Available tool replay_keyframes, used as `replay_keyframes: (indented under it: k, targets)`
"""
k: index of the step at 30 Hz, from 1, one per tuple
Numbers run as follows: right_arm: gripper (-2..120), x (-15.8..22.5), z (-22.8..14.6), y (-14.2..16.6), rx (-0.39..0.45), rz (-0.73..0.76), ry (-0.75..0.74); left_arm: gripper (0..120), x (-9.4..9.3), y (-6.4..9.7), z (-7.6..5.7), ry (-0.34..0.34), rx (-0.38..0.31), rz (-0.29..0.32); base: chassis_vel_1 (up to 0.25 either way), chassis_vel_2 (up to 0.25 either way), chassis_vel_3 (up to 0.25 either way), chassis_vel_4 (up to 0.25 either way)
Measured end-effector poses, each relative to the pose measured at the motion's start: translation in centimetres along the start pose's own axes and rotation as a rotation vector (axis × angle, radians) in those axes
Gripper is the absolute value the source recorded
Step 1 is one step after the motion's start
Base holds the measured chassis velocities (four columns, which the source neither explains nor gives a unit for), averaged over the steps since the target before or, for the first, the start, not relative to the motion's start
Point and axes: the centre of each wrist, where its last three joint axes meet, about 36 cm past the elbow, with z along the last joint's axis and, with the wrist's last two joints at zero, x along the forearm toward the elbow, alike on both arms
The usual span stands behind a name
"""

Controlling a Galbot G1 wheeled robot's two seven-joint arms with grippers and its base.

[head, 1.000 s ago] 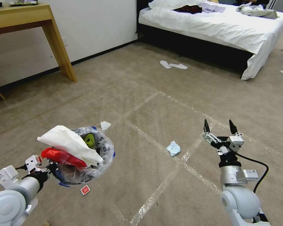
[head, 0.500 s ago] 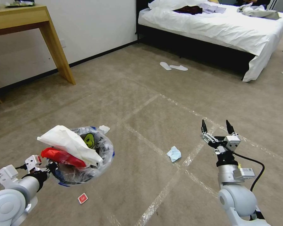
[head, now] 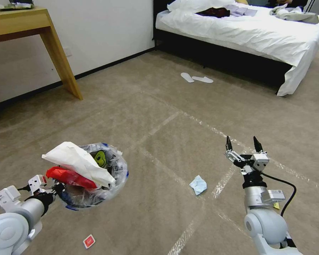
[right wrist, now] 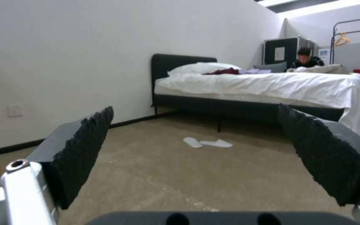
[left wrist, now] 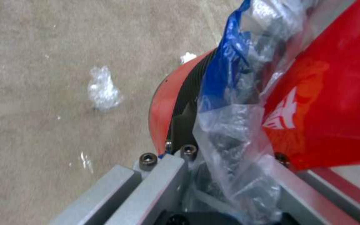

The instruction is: Pick up the trash bin and place the garbage on the floor into it.

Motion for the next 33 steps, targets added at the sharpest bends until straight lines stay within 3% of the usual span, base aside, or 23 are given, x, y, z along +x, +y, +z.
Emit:
replay_keyframes:
  k: [33]
  targets:
    - [100, 0.17, 0.50, 0.30, 0.007, -0.003, 0.001, 0, 0.33, 0.37, -0.37, -0.015, 0.006, -0.015, -0.025, 0.028, 0.027, -0.028]
